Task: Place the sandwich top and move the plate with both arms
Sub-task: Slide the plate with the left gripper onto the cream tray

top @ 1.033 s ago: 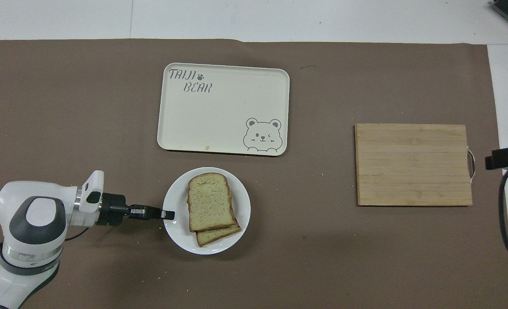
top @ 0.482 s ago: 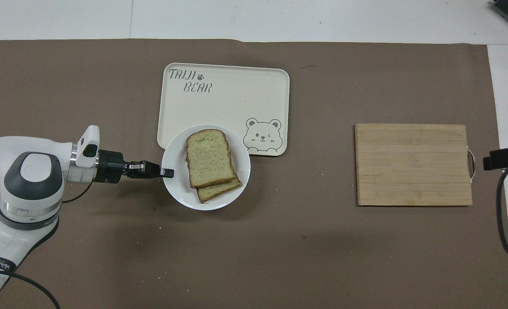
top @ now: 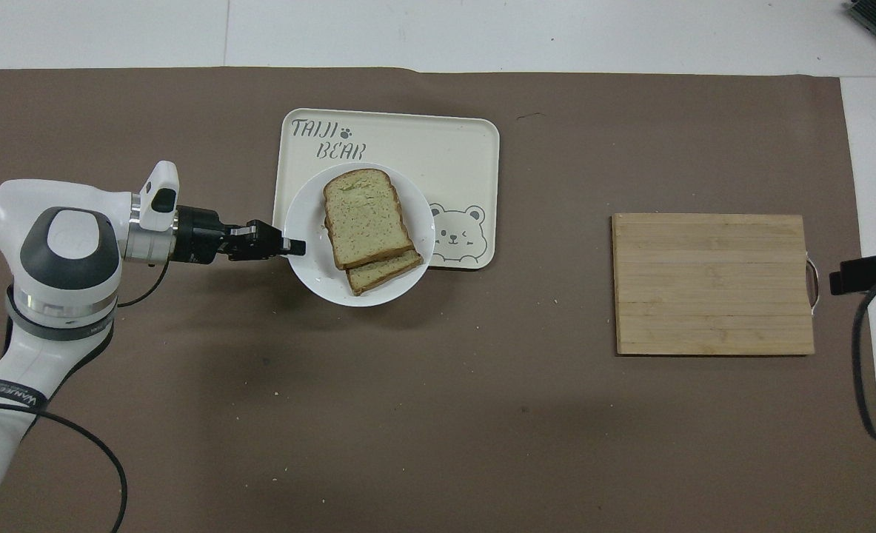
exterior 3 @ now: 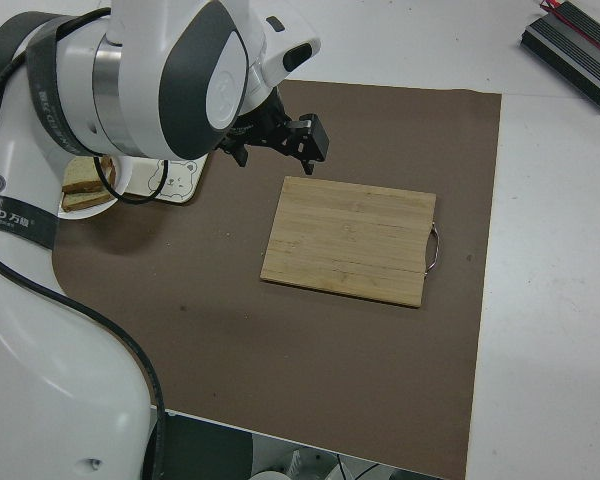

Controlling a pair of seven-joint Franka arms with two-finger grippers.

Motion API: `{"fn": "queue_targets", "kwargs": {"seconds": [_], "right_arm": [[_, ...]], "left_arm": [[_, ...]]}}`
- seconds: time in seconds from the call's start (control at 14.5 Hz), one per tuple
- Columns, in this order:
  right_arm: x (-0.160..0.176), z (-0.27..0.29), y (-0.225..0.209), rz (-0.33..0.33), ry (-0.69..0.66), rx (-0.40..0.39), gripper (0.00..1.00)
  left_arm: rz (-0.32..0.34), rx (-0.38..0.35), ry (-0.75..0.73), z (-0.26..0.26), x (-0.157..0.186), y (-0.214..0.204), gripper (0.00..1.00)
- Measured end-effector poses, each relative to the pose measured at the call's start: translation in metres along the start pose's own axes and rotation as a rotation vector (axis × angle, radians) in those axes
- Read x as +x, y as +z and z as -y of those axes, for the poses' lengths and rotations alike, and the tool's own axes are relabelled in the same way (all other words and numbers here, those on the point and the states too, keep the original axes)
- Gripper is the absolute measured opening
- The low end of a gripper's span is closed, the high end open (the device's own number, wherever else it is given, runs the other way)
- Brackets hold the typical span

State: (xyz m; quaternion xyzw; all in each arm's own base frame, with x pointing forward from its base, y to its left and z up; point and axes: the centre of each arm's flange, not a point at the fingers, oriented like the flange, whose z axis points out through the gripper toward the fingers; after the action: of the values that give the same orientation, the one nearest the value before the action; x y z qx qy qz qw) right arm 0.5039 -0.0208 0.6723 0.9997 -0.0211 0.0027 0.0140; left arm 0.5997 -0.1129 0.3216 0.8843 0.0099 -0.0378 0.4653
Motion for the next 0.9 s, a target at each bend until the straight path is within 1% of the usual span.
{"fn": "queue_targets", "kwargs": {"seconds": [0.34,0.62,0.76,0.9], "right_arm": [[0.0,0.001,0.0,0.0,-0.003,0.0,1.0],[0.0,0.002,0.0,0.0,-0.003,0.0,1.0],[0.0,0.002,0.0,0.0,-0.003,0.0,1.0],[0.0,0.002,0.0,0.0,-0.003,0.0,1.0]], "left_arm": [[-0.058,0.032,-0.018,0.001,0.041,0.028,0.05],[-0.096,0.057,-0.034,0.009,0.053,0.054,0.05],[-0.098,0.051,-0.03,0.006,0.056,0.061,0.05],[-0.11,0.056,-0.024,0.005,0.059,0.058,0.22]]}}
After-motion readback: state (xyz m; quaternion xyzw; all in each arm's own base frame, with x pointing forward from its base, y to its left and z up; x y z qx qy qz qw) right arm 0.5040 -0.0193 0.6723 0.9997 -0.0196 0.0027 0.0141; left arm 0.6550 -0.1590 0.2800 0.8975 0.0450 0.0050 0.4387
